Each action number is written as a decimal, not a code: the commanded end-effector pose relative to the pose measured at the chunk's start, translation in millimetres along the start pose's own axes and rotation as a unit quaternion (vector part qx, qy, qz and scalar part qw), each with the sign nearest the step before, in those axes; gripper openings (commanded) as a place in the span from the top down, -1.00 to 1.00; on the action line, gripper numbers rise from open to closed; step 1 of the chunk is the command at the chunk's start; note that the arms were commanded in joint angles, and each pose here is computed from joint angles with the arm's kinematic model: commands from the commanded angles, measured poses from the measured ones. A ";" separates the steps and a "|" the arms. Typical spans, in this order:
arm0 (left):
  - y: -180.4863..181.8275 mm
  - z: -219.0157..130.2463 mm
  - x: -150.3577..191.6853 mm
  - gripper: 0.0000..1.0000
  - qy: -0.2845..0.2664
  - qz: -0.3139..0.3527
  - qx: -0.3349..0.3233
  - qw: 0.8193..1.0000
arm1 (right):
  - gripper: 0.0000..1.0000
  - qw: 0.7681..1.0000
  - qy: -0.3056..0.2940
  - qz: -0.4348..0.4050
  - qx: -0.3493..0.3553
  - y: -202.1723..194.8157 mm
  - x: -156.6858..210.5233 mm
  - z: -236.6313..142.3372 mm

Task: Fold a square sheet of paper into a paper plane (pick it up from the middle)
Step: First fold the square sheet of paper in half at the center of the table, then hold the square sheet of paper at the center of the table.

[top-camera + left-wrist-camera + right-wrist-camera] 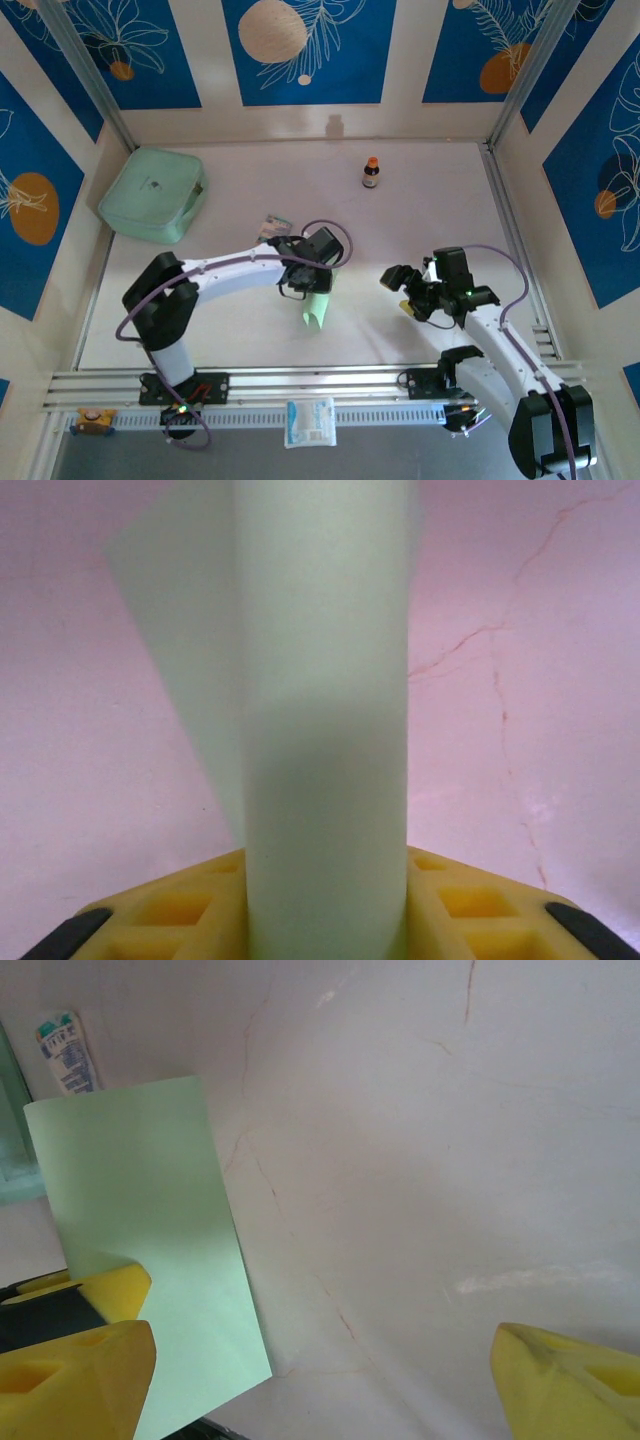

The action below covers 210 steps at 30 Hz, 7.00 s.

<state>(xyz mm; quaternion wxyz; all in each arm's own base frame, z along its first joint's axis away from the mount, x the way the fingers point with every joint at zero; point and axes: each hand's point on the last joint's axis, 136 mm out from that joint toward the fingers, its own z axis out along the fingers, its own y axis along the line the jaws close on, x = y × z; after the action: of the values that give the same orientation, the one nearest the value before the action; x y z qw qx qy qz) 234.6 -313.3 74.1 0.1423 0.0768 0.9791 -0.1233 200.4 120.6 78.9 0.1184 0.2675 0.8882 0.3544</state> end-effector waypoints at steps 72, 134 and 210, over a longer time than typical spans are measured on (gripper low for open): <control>-36.6 43.1 -15.6 0.30 -0.041 -0.162 0.311 0.936 | -0.42 0.989 0.046 -0.086 -0.107 68.9 -1.8 7.7; 13.5 58.4 -6.6 -0.15 0.017 -0.080 0.092 0.992 | 0.81 0.991 0.107 -0.076 -0.011 60.5 24.5 105.4; 28.0 69.0 -13.5 0.20 0.045 -0.115 0.158 0.980 | 0.65 0.993 0.048 -0.105 -0.027 51.1 -37.8 44.5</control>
<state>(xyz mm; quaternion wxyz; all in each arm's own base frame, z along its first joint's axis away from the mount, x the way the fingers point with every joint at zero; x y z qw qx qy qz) 272.1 -322.4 27.5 0.0747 -0.0047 0.9378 -0.3390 284.3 162.7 92.0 0.1438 0.1238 0.9028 0.3859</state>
